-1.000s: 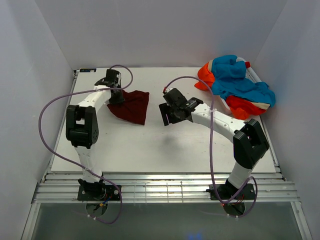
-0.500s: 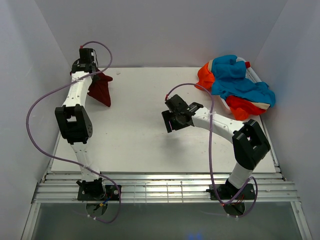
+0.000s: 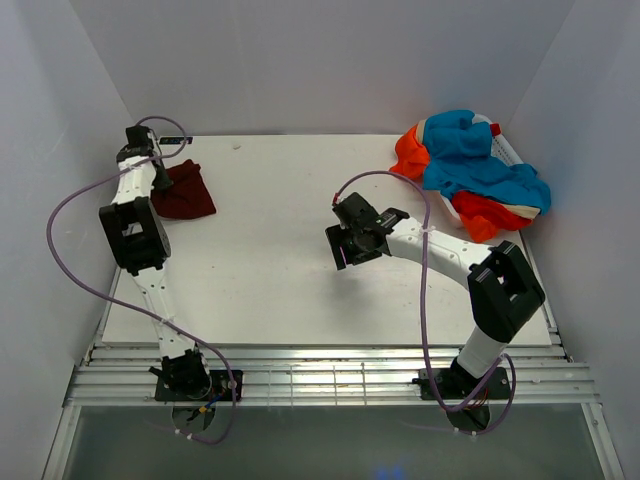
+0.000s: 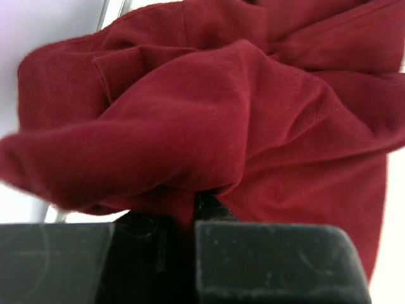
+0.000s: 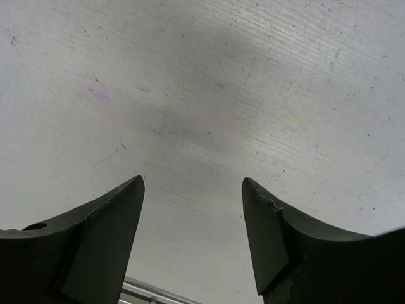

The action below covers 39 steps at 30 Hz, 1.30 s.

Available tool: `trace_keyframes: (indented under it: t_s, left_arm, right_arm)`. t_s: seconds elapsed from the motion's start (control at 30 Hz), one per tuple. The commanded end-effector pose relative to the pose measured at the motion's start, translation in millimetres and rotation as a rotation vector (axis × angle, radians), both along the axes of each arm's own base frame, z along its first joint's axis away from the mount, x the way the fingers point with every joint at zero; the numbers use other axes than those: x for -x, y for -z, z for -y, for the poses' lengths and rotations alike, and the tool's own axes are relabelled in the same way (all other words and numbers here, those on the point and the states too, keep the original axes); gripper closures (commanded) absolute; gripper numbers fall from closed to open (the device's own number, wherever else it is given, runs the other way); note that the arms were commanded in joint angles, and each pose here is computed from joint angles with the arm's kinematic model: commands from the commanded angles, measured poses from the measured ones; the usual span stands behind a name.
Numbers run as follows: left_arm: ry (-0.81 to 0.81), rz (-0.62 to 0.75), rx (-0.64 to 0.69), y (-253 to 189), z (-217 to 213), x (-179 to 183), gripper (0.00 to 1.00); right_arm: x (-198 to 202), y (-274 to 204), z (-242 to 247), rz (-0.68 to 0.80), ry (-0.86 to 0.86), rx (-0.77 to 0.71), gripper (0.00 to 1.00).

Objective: Fold and stack the t-shirts
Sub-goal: Neatly place the folded tshirt to the corner

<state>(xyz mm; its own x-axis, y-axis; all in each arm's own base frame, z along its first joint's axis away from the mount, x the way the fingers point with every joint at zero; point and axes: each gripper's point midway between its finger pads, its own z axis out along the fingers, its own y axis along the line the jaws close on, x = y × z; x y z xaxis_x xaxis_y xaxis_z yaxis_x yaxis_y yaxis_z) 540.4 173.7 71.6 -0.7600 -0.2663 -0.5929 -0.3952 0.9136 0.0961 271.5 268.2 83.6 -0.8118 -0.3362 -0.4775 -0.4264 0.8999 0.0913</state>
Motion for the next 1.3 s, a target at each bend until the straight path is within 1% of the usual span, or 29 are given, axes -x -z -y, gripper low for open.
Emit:
trace_keyframes:
  t_s: [0.0,0.03,0.13,0.27,0.4,0.43,0.53,0.63,0.67,0.7,0.77,0.8,0.83,0.87,0.9,0.93,1.0,1.1,1.13,1.17,1.23,1.27]
  left_arm:
    - [-0.025,0.085,0.064,-22.5,-12.1,-8.5,1.0]
    - [-0.041,0.078,0.072,-15.6,-20.9,-7.1,1.0]
    - [-0.05,0.065,0.106,0.9,-26.0,-8.3,1.0]
    - [-0.037,0.041,0.14,19.3,-21.8,-9.0,0.98]
    - [-0.07,0.007,0.118,29.4,-26.5,-0.9,0.9]
    - [-0.09,0.001,0.098,28.7,-30.8,1.7,0.85]
    - [-0.149,0.014,0.066,15.2,-38.4,5.8,0.73]
    - [-0.202,0.082,0.028,-25.7,-41.2,7.1,0.66]
    - [-0.223,0.108,-0.001,-41.3,-43.5,7.3,0.62]
    - [-0.226,0.164,-0.026,-72.2,-39.8,6.5,0.57]
    - [-0.237,0.248,-0.084,-111.7,-36.9,3.4,0.48]
    - [-0.222,0.272,-0.103,-123.1,-25.4,2.4,0.48]
    - [-0.217,0.338,-0.132,-156.5,-20.0,6.5,0.47]
    - [-0.203,0.387,-0.163,-173.9,-16.4,3.7,0.37]
    - [-0.2,0.385,-0.192,-175.9,-5.8,7.2,0.31]
    - [-0.192,0.422,-0.209,-194.5,1.1,11.2,0.3]
    - [-0.182,0.429,-0.219,-196.6,12.5,12.9,0.29]
    - [-0.172,0.395,-0.191,-179.2,28.2,22.8,0.3]
    - [-0.159,0.358,-0.172,-161.1,35.6,29.4,0.32]
    - [-0.153,0.373,-0.162,-166.1,41.7,35.3,0.33]
    - [-0.124,0.372,-0.13,-160.5,61.5,43.7,0.34]
    - [-0.106,0.384,-0.112,-159.6,70.6,56.4,0.34]
  right_arm:
    - [7.1,-4.3,-1.1,-0.013,0.003,-0.025,0.31]
    - [7.5,-4.3,-1.6,-0.016,0.005,-0.029,0.31]
    - [10.8,-1.3,-0.8,-0.027,0.002,-0.022,0.31]
    - [15.0,3.7,3.5,-0.037,0.007,-0.009,0.31]
    - [18.5,7.6,8.3,-0.046,0.014,0.005,0.31]
    - [18.8,7.7,7.6,-0.047,0.015,0.0,0.31]
    - [21.7,11.9,8.0,-0.059,0.016,-0.004,0.31]
    - [22.6,14.5,4.8,-0.064,0.012,-0.012,0.31]
    - [22.4,15.7,3.1,-0.068,0.009,-0.015,0.31]
    - [21.4,15.6,2.5,-0.068,0.008,-0.017,0.31]
    - [21.2,15.8,-0.3,-0.065,0.002,-0.021,0.31]
    - [20.4,16.0,-1.5,-0.064,0.001,-0.024,0.31]
    - [20.2,16.2,-2.2,-0.064,0.0,-0.026,0.31]
    - [21.0,16.6,-2.8,-0.065,-0.004,-0.027,0.31]
    - [20.3,16.5,-4.0,-0.063,-0.004,-0.033,0.31]
    - [21.4,18.0,-4.0,-0.065,-0.006,-0.033,0.31]
    - [22.8,19.5,-3.8,-0.065,-0.008,-0.038,0.31]
    - [24.7,20.9,-1.6,-0.064,-0.005,-0.039,0.31]
    - [25.5,20.9,-1.2,-0.063,-0.006,-0.038,0.31]
    - [24.2,16.4,-1.2,-0.051,-0.007,-0.047,0.32]
    - [22.6,8.3,-2.8,-0.028,-0.01,-0.056,0.32]
    - [17.4,-2.4,-2.8,0.007,-0.001,-0.063,0.32]
